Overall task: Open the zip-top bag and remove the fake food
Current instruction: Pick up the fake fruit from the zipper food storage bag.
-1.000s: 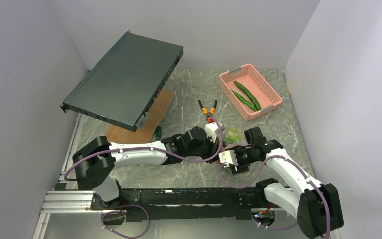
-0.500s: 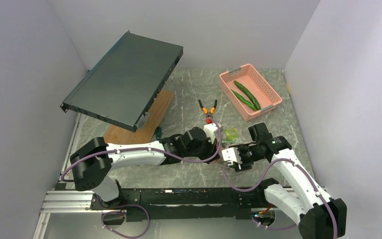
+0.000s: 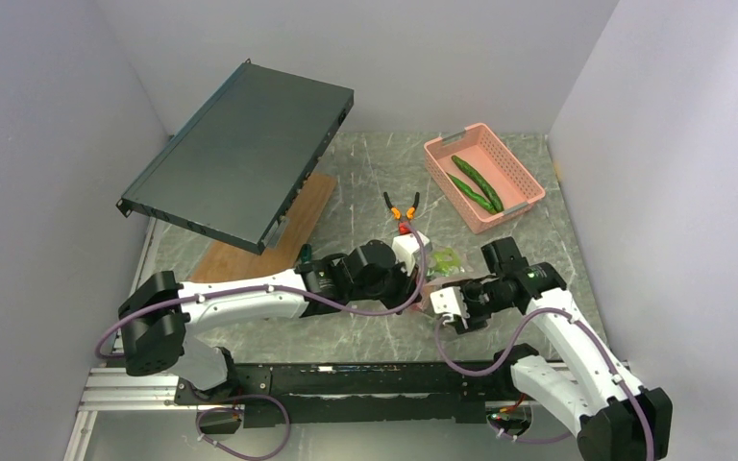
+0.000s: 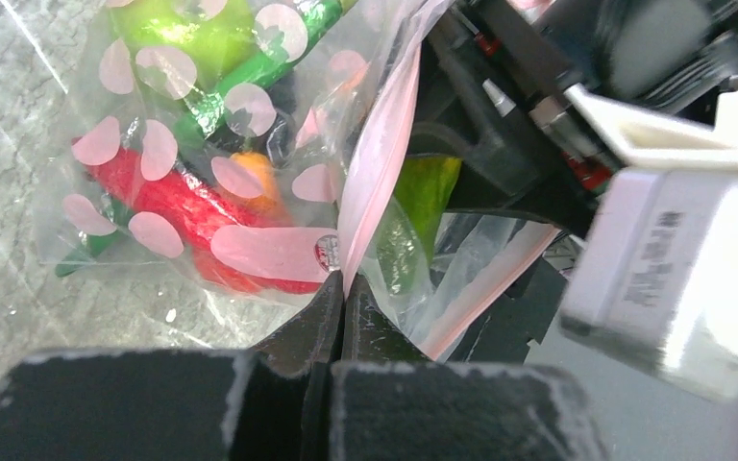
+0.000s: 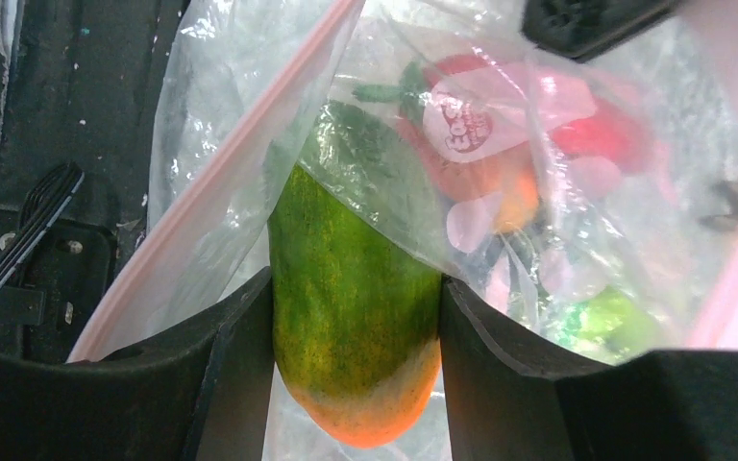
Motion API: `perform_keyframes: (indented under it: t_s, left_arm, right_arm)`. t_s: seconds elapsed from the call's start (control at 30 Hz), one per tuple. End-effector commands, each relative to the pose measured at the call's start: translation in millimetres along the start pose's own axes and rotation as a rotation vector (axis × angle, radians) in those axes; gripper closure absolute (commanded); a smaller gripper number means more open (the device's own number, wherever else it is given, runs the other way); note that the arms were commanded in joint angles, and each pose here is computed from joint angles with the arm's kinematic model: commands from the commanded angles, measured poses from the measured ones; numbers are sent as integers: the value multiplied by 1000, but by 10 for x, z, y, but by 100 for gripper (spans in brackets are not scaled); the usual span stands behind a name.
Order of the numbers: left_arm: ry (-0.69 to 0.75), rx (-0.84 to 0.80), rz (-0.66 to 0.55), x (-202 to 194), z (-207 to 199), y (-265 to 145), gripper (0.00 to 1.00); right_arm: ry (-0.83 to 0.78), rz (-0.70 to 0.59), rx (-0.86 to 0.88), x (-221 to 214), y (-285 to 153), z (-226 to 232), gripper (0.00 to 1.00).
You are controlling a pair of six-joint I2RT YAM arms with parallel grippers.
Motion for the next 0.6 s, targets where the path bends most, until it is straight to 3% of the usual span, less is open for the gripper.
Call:
perform_keyframes:
  t_s: [0.0, 0.23, 0.43, 0.57]
  left_arm:
    - [50, 52, -5, 115, 25, -154, 100]
    - [80, 113, 4, 108, 83, -283, 100]
    - [119, 130, 3, 192, 74, -393, 100]
    - [146, 165, -1, 252, 90, -475, 100]
  right_arm:
    - [-19, -84, -10, 219, -162, -31, 91]
    - [-45, -137, -30, 410, -329, -63, 95]
    - [-48, -48, -23, 273, -281, -56, 98]
    - [-45, -76, -12, 304, -282, -37, 98]
Point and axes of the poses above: each gripper's point midway between its finger pads, its own y axis out along the fingers, its own z axis along the line the jaws close on, x = y × z, the point moved 9 cm from there along -y, back along the fingers, and after that the axes turned 5 degrees about y, right-handed, at the moved point
